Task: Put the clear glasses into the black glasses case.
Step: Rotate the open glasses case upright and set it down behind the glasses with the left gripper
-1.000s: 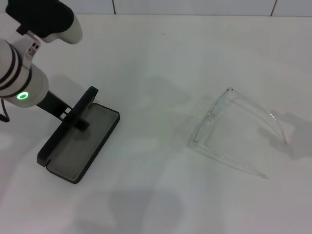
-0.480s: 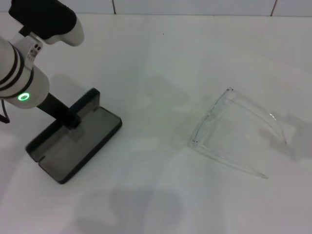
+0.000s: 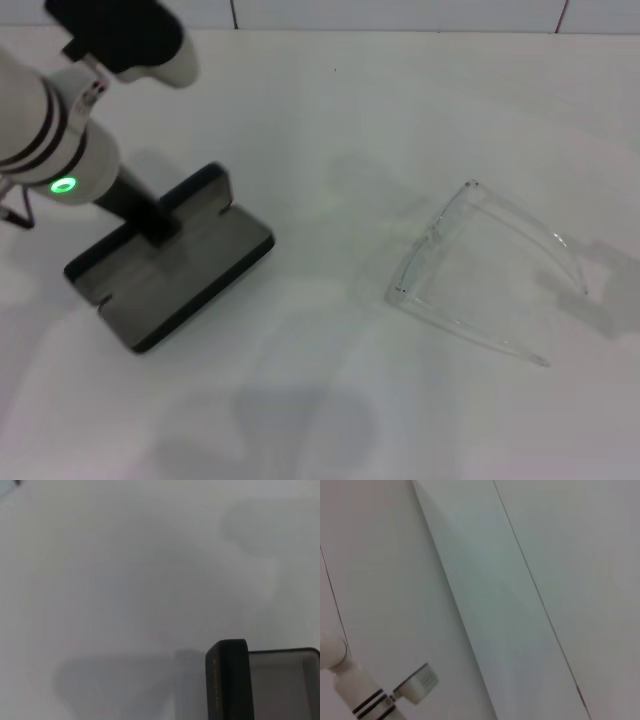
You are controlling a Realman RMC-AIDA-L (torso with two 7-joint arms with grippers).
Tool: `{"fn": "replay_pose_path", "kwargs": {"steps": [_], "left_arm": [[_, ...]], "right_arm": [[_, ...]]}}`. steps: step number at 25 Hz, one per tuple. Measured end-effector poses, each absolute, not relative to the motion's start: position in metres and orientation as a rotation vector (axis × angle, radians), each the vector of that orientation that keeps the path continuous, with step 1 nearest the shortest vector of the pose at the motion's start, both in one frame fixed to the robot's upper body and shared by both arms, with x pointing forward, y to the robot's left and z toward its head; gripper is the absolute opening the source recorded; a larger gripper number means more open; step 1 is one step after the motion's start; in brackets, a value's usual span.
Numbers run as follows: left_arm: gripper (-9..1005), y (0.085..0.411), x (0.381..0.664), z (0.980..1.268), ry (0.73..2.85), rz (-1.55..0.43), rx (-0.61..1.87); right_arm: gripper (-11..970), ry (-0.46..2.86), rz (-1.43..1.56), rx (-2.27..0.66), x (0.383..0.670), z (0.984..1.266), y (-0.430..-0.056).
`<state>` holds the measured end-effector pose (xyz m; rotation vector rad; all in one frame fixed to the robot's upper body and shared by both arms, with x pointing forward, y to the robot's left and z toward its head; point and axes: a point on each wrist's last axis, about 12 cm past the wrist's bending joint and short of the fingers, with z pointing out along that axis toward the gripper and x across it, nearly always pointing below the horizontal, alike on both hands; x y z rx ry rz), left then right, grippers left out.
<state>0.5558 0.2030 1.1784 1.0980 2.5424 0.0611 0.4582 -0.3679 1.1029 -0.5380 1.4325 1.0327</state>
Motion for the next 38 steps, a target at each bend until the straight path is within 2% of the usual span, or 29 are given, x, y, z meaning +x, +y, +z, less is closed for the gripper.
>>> {"fn": "replay_pose_path", "kwargs": {"steps": [5,10,12,13,15,25,38], "left_arm": [[204,0.178,0.568,1.196,2.304,0.125,1.293],[205,0.14,0.574,1.194,1.872,0.246,1.617],[205,0.135,0.575,1.194,1.812,0.261,1.639],[205,0.122,0.577,1.192,1.663,0.303,1.717],[205,0.115,0.58,1.19,1.599,0.325,1.75],[206,0.084,0.602,1.163,1.454,0.372,1.812],[208,0.078,0.609,1.142,1.519,0.32,1.825]], "right_arm": [[631,1.427,1.046,-0.532,0.449,1.101,-0.37],[630,1.404,1.015,-0.466,0.427,1.101,-0.384],[630,1.391,1.011,-0.441,0.417,1.099,-0.388],[630,1.391,1.011,-0.441,0.417,1.099,-0.388],[630,1.392,1.017,-0.436,0.413,1.098,-0.387],[630,1.402,1.013,-0.403,0.402,1.09,-0.383],[631,1.405,1.022,-0.408,0.406,1.089,-0.379]]}}
